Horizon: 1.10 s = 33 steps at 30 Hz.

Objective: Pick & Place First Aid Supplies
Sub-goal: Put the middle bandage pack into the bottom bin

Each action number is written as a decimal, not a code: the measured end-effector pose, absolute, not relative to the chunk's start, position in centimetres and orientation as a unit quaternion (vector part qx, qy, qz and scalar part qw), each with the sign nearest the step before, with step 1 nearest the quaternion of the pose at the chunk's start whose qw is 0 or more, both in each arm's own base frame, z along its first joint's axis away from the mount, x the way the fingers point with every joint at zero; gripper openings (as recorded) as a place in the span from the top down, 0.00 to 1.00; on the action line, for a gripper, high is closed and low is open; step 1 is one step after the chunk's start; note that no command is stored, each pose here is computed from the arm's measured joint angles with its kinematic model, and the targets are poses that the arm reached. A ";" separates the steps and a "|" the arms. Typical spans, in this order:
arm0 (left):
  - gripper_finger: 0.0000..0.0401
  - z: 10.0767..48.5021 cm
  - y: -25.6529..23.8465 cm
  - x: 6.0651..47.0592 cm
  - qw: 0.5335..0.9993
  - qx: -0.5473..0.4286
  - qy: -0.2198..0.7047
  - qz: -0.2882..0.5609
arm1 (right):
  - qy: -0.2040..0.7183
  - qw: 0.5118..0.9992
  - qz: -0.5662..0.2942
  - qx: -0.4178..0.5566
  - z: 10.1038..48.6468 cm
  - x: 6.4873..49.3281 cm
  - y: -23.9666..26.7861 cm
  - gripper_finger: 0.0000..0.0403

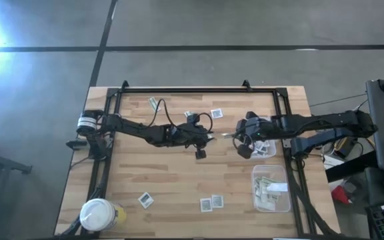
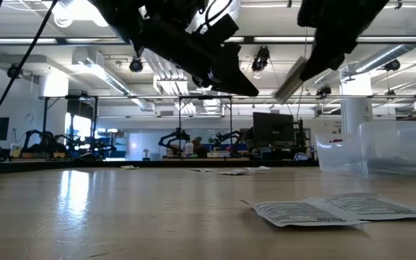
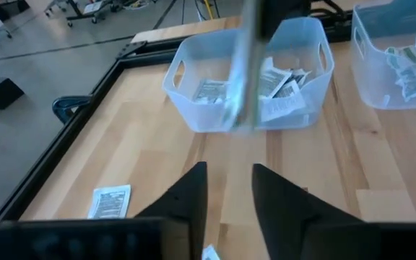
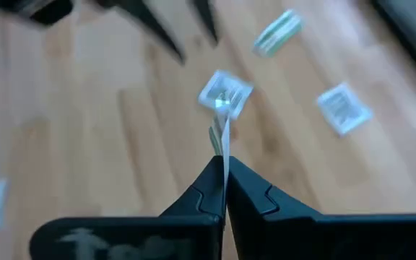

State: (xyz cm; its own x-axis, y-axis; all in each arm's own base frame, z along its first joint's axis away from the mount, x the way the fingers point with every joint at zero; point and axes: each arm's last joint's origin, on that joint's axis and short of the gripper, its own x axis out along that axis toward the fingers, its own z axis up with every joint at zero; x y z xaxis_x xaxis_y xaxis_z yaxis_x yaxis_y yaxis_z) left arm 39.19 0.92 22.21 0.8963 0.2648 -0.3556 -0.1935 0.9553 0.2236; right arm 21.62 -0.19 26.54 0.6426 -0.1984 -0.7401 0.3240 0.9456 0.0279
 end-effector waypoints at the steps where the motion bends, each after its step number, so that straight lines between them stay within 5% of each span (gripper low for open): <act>1: 0.72 22.2 1.0 39.2 0.969 0.092 0.197 0.120 | 0.404 0.901 -0.136 0.084 26.7 21.0 -0.1 0.98; 8: 0.62 21.5 2.3 38.8 0.958 0.076 0.233 0.149 | 0.456 0.871 -0.074 0.169 27.6 17.2 0.4 0.98; 21: 0.62 20.4 5.2 37.8 0.934 0.010 0.307 0.181 | 0.570 0.761 0.102 0.291 27.4 13.9 1.8 0.98; 33: 0.62 20.0 6.2 37.6 0.941 -0.028 0.318 0.109 | 0.626 0.696 0.063 0.346 25.4 13.6 2.8 0.98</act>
